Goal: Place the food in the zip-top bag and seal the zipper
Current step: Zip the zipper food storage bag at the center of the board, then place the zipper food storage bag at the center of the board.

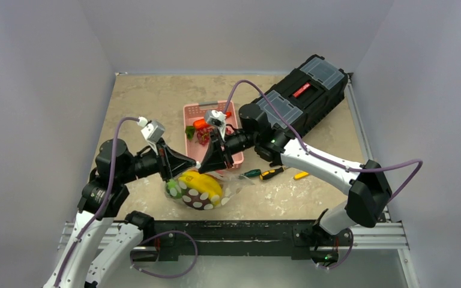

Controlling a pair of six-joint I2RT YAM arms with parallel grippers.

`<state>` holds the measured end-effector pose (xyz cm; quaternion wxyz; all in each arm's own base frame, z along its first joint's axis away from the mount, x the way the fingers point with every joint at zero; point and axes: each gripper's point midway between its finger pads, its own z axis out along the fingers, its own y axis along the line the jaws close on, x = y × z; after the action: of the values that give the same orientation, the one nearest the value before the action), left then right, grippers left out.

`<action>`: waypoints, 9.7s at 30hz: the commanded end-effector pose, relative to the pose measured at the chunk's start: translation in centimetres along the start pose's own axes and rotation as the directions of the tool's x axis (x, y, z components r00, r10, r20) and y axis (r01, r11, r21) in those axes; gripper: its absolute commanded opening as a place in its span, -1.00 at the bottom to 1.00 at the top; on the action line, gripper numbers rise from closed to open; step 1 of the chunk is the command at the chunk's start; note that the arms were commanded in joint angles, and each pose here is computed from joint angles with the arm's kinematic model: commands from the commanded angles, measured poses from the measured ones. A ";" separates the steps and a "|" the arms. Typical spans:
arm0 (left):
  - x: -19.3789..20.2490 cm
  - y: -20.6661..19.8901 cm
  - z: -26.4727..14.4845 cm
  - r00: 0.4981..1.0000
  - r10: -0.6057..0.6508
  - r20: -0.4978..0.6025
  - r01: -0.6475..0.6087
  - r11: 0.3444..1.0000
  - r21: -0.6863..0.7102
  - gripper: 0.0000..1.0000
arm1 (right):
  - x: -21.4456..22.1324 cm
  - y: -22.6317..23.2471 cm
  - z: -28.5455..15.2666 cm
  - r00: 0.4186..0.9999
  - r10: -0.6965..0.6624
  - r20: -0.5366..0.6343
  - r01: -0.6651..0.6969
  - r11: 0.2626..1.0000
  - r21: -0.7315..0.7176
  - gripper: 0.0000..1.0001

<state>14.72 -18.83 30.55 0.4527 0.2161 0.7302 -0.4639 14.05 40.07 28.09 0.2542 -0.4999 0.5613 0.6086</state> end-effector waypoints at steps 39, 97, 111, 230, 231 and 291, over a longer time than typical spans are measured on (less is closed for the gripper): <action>-0.1 0.5 -1.2 0.996 0.026 0.091 -0.020 0.998 -0.065 -1.00 | -2.6 1.1 1.7 0.999 -0.003 0.052 0.008 0.996 -0.088 -1.00; -3.9 8.1 -13.5 0.918 0.227 0.325 0.112 0.638 -0.762 -1.00 | 2.8 -0.2 -1.7 0.999 0.048 -0.026 -0.046 0.997 0.061 -1.00; -1.7 -1.3 -4.4 0.973 0.190 0.129 -0.173 0.976 -0.134 0.44 | 1.6 -0.5 -1.3 0.999 0.039 -0.027 -0.037 0.998 0.059 -1.00; 1.7 11.7 -17.6 0.900 0.340 0.272 0.087 0.472 -0.877 -1.00 | 6.8 -1.0 -3.8 0.993 0.079 -0.083 -0.053 0.957 0.286 -1.00; 1.7 11.7 -17.6 0.900 0.340 0.274 0.089 0.470 -0.878 -1.00 | 6.8 -1.0 -3.9 0.993 0.080 -0.082 -0.053 0.956 0.289 -1.00; 1.4 9.7 -22.4 0.782 0.408 0.472 0.269 0.462 -0.845 0.82 | -5.1 -3.3 14.6 0.979 0.149 0.136 -0.152 0.988 0.006 -1.00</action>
<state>13.80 2.87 25.35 0.6615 -0.1177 0.7405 -0.0119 14.39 54.07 23.49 0.2252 -0.4240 0.6415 0.5983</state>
